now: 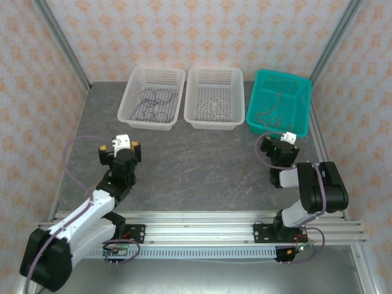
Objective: Untangle the cables
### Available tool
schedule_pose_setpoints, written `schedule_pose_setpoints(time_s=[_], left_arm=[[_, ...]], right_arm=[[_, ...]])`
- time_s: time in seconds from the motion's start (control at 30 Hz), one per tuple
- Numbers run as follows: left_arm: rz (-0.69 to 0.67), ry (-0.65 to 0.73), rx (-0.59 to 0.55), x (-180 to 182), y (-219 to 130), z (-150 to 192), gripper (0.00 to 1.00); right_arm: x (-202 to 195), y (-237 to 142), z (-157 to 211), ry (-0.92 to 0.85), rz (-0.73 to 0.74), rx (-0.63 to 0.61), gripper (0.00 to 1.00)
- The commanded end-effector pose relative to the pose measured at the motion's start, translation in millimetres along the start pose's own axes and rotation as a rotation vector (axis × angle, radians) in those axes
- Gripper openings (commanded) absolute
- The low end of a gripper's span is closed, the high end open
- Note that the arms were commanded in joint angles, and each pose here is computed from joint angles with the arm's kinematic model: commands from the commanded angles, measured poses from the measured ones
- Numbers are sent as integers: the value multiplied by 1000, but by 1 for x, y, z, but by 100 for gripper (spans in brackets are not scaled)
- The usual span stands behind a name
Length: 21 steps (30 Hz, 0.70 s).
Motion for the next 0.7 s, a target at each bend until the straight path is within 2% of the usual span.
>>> schedule_pose_setpoints(time_s=[0.0,0.1,0.23,0.27,0.3,0.33,0.37,0.4,0.67], left_arm=[[65,-93,-62,-10,23,-7,100],[137,-77,-40,-26,45,-1,100],[133,-138,22,-33,84,20,100],[132,-138,-4,-35,92,21,100],[148,-133,54,-34,90,23,100],[160,-140,66,-35,92,21,100],[172,-142,34,-35,92,21,100],[163,-132,75,-34,92,23,100],[179,-125,67,-37,92,21,100]], right_arm=[[-6,0,-22,49,66,-65,99],[4,6,-23,12,-3,-50,99],[9,7,-23,-11,-39,-31,99],[10,8,-23,-13,-45,-32,99],[11,8,-23,-17,-53,-33,99],[12,8,-23,-19,-57,-30,99],[12,8,-24,-21,-58,-31,99],[12,8,-23,-21,-58,-29,99],[16,8,-24,-40,-61,-25,99]])
Point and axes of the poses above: each hand's point on the last joint's axis, 136 mm out from that joint toward the fingers, its own y axis out along the fingers, its own x axis along the line the jaws close on, z = x × y, the point moved 5 cm from there along -y, back along the fingers, and after that the axes turned 10 degrees about -y, right-handed, at the moved point
